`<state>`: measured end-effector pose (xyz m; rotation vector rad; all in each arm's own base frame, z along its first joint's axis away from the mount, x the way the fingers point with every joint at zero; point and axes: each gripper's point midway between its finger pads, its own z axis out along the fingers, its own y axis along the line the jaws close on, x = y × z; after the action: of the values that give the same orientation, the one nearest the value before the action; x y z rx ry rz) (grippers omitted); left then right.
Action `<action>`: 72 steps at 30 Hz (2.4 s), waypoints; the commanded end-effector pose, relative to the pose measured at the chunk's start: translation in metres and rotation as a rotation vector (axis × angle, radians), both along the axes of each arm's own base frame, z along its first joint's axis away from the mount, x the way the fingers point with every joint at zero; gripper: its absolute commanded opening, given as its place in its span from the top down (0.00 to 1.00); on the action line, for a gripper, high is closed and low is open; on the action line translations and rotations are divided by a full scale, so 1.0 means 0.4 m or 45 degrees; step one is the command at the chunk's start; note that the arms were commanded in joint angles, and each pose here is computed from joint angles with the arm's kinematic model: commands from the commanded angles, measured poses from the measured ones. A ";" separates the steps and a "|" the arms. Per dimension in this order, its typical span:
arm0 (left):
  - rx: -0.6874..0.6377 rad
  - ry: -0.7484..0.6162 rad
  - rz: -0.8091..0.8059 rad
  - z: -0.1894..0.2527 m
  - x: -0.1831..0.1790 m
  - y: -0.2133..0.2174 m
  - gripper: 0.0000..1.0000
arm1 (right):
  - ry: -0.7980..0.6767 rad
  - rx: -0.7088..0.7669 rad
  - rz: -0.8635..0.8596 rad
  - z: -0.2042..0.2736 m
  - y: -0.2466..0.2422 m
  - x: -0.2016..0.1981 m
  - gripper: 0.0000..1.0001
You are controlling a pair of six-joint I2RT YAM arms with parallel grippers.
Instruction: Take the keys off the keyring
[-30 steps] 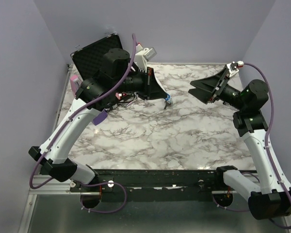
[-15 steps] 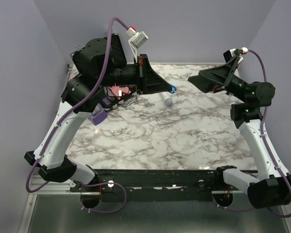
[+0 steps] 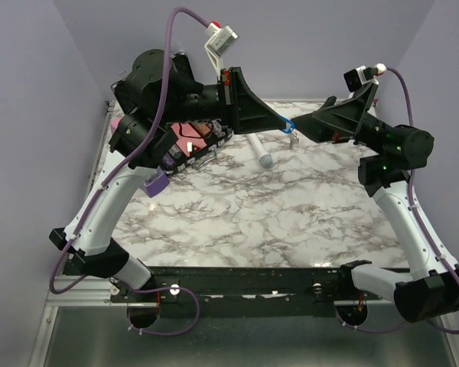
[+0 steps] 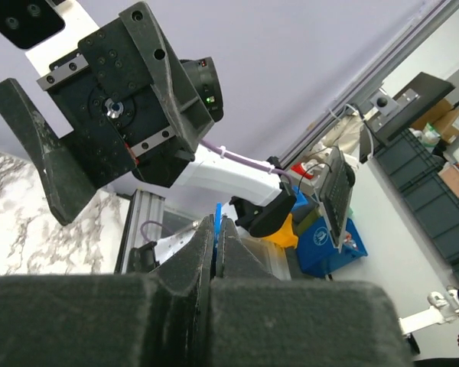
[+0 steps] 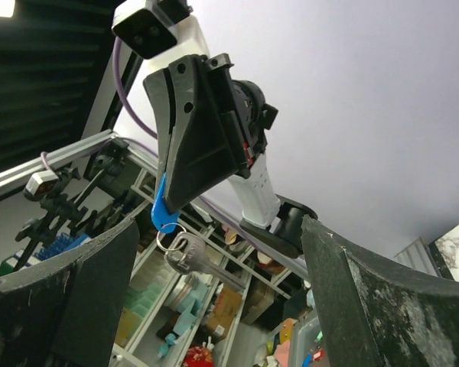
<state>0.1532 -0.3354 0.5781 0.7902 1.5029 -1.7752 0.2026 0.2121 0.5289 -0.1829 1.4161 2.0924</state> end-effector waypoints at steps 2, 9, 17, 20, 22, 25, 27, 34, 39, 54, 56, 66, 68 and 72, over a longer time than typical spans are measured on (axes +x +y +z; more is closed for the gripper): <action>-0.106 -0.034 -0.080 0.070 -0.034 0.000 1.00 | -0.122 0.047 0.045 0.057 0.016 -0.043 0.06; -0.124 -0.042 -0.092 0.084 -0.032 -0.006 1.00 | -0.160 0.104 0.119 0.082 0.047 -0.076 0.07; -0.170 -0.051 -0.103 0.107 -0.030 -0.008 1.00 | -0.207 0.241 0.184 0.139 0.034 -0.116 0.09; -0.183 -0.054 -0.105 0.112 -0.027 -0.011 1.00 | -0.217 0.286 0.203 0.158 0.028 -0.127 0.09; -0.188 -0.053 -0.103 0.114 -0.023 -0.013 1.00 | -0.226 0.301 0.213 0.167 0.028 -0.133 0.09; -0.204 -0.053 -0.105 0.120 -0.019 -0.017 1.00 | -0.238 0.304 0.222 0.174 0.031 -0.137 0.10; -0.208 -0.050 -0.107 0.121 -0.014 -0.022 1.00 | -0.243 0.310 0.224 0.179 0.030 -0.140 0.11; -0.220 -0.060 -0.110 0.132 -0.010 -0.025 1.00 | -0.254 0.337 0.245 0.192 0.027 -0.148 0.18; -0.230 -0.064 -0.103 0.133 0.001 -0.027 1.00 | -0.248 0.349 0.246 0.191 0.026 -0.146 0.26; -0.243 -0.081 -0.077 0.140 0.016 -0.019 1.00 | -0.242 0.363 0.250 0.191 0.026 -0.138 0.47; -0.246 -0.086 -0.074 0.142 0.017 -0.016 1.00 | -0.240 0.365 0.250 0.190 0.026 -0.137 0.49; -0.245 -0.085 -0.064 0.140 0.027 -0.014 1.00 | -0.242 0.371 0.250 0.189 0.026 -0.137 0.53; -0.246 -0.085 -0.062 0.141 0.027 -0.014 1.00 | -0.239 0.368 0.249 0.186 0.027 -0.135 0.54; -0.251 -0.090 -0.056 0.143 0.028 -0.013 1.00 | -0.232 0.360 0.242 0.180 0.030 -0.130 0.57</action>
<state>0.1706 -0.3467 0.6236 0.7596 1.3112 -1.8794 0.1570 0.2265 0.5956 -0.3673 1.0705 2.3411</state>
